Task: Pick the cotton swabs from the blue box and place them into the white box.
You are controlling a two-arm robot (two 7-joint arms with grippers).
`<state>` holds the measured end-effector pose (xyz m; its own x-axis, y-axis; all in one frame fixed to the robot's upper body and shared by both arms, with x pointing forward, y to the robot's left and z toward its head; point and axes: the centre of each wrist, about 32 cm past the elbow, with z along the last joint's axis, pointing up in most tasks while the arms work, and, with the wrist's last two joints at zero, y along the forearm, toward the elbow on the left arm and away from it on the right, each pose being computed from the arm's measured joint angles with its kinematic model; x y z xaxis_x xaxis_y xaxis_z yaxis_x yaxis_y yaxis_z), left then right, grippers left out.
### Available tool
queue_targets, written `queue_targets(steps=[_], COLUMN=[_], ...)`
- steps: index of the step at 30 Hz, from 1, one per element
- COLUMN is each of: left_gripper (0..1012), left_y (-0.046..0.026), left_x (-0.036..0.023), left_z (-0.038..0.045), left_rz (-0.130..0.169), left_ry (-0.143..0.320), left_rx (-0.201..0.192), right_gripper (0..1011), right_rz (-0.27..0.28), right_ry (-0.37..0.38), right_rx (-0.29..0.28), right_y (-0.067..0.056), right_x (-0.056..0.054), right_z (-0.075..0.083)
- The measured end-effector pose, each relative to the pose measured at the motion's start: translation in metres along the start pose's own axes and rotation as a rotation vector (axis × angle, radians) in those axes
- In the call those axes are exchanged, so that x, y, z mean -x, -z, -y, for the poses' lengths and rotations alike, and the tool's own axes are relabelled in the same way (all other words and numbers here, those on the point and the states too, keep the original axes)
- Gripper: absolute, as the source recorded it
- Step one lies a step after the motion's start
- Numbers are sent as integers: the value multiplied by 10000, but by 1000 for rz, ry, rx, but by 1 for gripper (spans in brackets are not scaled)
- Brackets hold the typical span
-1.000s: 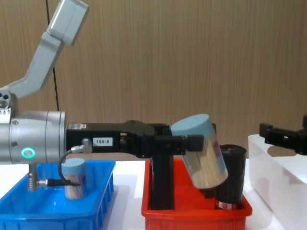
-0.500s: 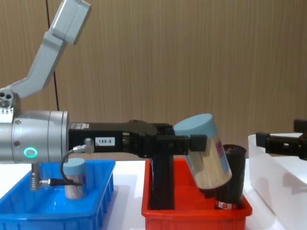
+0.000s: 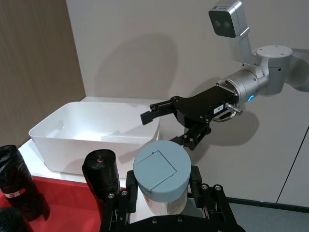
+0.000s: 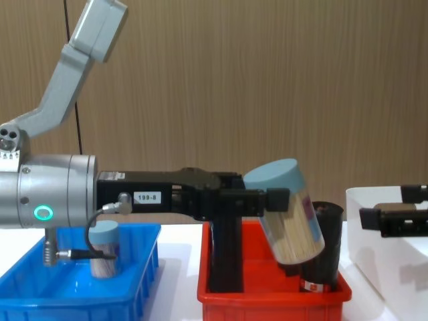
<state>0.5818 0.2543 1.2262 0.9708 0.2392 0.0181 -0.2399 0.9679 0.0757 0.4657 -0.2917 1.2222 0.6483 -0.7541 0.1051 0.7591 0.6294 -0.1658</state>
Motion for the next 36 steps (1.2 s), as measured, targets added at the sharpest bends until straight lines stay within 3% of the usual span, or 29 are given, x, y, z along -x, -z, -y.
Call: queue_targets(steps=[15,23,36], left_gripper=[651,652,652], left_y=[-1,-1,-1], left_x=[-2,-3,-3], left_z=[2,2,1], left_rz=[0,0,0], left_ry=[2,2,2], left_rx=[0,0,0], right_gripper=[1002,1002,1002], right_rz=[-1,7,14], right_ry=[-167,-244,-302], right_rx=[38,39,32], right_y=[-90,-147,-187], right_x=[-94,-52,34], right_z=[-42,-128,-283])
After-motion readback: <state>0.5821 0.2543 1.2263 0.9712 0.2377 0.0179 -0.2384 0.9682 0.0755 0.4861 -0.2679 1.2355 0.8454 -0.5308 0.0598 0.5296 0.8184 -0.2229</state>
